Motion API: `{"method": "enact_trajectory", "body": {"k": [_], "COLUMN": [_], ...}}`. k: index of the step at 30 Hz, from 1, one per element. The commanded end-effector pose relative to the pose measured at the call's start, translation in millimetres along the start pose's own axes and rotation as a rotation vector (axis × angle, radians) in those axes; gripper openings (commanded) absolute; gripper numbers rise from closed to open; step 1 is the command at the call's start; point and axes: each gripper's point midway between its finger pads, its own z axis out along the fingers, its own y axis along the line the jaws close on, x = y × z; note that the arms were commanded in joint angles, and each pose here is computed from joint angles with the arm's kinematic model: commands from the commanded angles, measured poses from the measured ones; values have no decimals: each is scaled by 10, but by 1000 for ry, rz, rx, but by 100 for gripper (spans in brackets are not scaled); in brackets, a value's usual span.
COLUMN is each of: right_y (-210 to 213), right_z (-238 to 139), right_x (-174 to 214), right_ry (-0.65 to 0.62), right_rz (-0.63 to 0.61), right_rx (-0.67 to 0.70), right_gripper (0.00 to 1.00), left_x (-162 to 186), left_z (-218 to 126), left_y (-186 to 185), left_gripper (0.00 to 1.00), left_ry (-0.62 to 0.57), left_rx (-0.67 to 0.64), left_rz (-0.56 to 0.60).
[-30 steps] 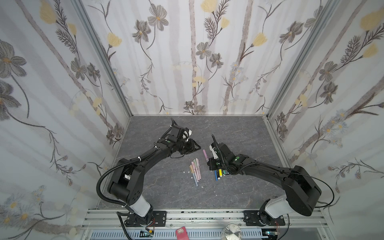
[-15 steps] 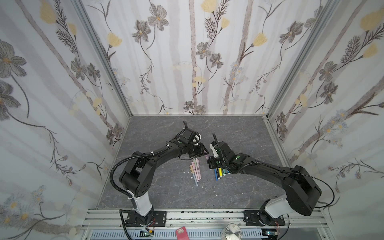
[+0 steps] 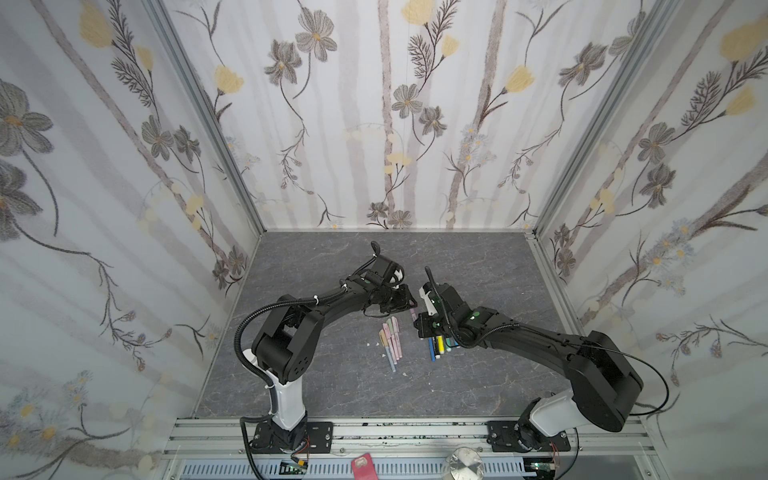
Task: Open the pen caps
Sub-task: 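Swing the left gripper to the purple cap and close on it, then pull the purple cap away with the left gripper while the right lowers the pen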
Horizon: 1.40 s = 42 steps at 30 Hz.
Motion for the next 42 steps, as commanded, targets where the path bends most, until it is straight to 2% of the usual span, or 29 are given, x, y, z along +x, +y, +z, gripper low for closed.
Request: {"method": "enact_trajectory", "body": {"k": [1,14,22,28,42], "right_y": [29,-1,7,8,-16], "right_z": [6,30,31,60,38], "right_x": [-44,-3,79,214,385], "right_ry": [-20,-10,0,21,38], "right_rz": [-3,-7,4,5,14], "right_rx": [-12,-3,-24,-28,-24], "right_gripper": [0,0,0,0,0], "left_x": [-21,-40,-192,-495,-759], "left_z": [17,47,43,-45,-214], "left_y": [-14,0,117,28,84], "left_gripper": [23,0,0,0,0], "left_ry": [-4,-10,-45,-97,-136], "left_rx": [-9,-10,-33,-9,-2], "left_rz": [9,5,-18,-17,-28]}}
